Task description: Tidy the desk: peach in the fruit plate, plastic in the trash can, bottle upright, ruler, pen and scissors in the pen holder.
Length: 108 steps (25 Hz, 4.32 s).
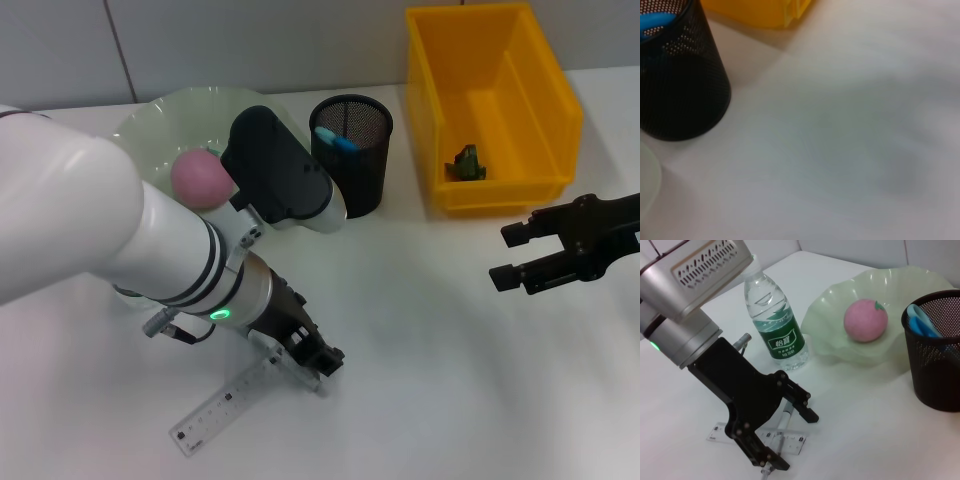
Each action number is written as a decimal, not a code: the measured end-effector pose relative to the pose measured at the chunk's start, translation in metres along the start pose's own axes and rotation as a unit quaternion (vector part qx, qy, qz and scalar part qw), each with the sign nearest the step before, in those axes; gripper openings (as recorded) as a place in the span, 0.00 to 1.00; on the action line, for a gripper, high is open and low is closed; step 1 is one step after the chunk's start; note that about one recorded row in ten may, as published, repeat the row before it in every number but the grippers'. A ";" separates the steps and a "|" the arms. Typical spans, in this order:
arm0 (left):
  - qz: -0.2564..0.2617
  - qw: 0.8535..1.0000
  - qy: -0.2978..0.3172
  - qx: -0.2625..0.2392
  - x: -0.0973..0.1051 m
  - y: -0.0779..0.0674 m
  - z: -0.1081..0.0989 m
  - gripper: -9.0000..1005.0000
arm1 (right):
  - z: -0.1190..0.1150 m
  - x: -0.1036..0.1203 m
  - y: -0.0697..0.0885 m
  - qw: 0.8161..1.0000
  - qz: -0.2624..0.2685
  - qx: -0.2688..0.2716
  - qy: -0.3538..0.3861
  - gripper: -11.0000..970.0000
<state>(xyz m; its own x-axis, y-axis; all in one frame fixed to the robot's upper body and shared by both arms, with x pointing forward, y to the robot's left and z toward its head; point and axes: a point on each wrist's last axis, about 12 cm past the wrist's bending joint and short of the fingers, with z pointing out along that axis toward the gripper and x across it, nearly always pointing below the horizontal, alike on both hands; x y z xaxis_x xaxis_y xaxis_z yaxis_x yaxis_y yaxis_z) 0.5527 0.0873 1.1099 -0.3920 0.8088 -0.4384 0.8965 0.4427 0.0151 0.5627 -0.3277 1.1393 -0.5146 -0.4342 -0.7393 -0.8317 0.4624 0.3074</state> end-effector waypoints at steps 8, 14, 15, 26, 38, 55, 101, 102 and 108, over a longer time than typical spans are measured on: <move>-0.004 1.000 -0.002 0.002 -0.006 -0.009 -0.001 0.72 | 0.000 0.000 -0.001 1.000 -0.002 0.002 0.001 0.81; -0.007 1.000 -0.002 -0.003 -0.006 -0.009 0.000 0.72 | -0.001 0.001 -0.001 1.000 -0.004 0.003 0.002 0.80; -0.007 1.000 -0.001 -0.006 -0.006 -0.008 0.000 0.72 | -0.001 0.001 -0.001 1.000 -0.005 0.004 0.001 0.80; -0.012 1.000 0.006 -0.018 -0.003 -0.008 0.001 0.72 | -0.001 0.002 -0.001 1.000 -0.007 0.005 0.002 0.80; -0.004 1.000 0.009 -0.018 -0.005 -0.011 0.002 0.71 | -0.002 0.002 -0.002 1.000 -0.010 0.007 0.004 0.80; -0.001 1.000 0.013 -0.025 -0.002 -0.009 0.003 0.61 | 0.000 0.001 -0.002 1.000 -0.013 0.008 0.005 0.79; -0.026 0.999 0.005 -0.022 -0.007 -0.003 -0.009 0.39 | 0.003 0.001 -0.002 1.000 -0.013 0.010 0.004 0.78; -0.026 0.999 0.005 -0.022 -0.007 -0.003 -0.009 0.39 | 0.003 0.001 -0.002 1.000 -0.013 0.010 0.004 0.77; -0.091 0.994 -0.057 -0.003 -0.015 0.011 -0.047 0.39 | -0.002 0.004 -0.003 1.000 -0.008 0.015 0.002 0.77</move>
<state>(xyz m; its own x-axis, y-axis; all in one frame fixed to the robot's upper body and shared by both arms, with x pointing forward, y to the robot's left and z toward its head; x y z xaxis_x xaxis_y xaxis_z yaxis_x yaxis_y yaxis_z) 0.5586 0.0981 1.1586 -0.5207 0.6666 -0.5334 0.8118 0.5799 -0.0678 0.5629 -0.3322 1.1366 -0.5022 -0.4447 -0.7416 -0.8333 0.4781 0.2776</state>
